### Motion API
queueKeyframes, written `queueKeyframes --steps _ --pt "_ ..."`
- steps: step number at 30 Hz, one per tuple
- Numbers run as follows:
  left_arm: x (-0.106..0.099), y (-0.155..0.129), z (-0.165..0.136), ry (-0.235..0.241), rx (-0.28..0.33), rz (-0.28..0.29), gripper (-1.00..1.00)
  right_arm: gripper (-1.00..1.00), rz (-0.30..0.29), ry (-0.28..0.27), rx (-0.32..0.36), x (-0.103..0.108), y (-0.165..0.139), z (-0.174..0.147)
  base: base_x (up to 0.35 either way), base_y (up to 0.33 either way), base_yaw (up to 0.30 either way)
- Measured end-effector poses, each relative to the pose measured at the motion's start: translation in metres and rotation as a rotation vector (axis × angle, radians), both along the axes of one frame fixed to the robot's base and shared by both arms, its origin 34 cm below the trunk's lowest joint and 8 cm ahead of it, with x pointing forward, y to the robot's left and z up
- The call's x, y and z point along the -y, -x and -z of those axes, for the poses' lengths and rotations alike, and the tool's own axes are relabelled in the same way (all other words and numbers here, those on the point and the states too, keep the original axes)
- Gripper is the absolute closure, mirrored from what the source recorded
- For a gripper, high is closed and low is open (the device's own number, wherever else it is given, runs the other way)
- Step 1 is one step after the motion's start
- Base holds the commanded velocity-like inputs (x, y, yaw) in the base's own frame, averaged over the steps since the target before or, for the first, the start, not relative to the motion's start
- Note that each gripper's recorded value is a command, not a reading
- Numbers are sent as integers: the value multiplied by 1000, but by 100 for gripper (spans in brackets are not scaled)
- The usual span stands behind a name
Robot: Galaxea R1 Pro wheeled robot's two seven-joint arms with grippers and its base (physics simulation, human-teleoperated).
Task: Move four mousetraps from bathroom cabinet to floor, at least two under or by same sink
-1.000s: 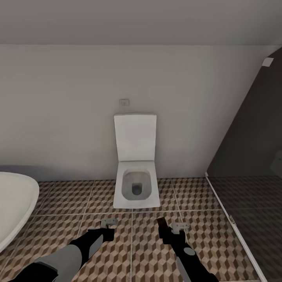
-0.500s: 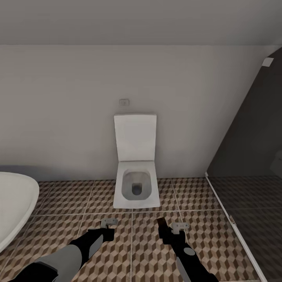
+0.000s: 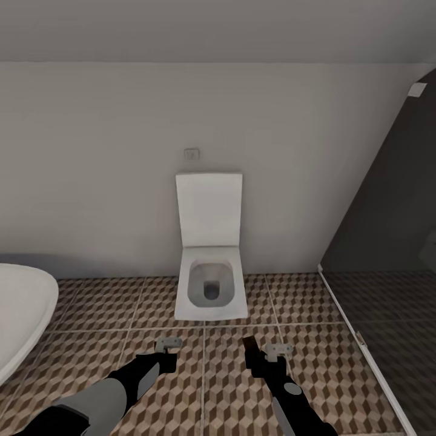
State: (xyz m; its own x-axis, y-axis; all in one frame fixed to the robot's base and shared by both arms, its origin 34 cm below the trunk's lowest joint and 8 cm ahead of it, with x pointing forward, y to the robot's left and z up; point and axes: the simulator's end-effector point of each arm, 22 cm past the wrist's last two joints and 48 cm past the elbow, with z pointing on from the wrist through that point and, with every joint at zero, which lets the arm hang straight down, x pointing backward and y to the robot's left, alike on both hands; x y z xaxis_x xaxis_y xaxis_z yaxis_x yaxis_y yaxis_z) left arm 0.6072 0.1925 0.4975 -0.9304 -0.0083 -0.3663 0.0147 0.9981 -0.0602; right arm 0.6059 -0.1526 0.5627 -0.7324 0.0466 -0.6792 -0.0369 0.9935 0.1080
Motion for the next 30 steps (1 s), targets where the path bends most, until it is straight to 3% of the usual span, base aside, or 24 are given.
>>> queueKeyframes --steps 22,30 --pt "0 2 39 0 2 0 100 100 -1 0 3 0 2 38 0 0 0" --pt "0 4 54 0 2 0 100 100 2 -4 38 0 -8 41 0 0 0"
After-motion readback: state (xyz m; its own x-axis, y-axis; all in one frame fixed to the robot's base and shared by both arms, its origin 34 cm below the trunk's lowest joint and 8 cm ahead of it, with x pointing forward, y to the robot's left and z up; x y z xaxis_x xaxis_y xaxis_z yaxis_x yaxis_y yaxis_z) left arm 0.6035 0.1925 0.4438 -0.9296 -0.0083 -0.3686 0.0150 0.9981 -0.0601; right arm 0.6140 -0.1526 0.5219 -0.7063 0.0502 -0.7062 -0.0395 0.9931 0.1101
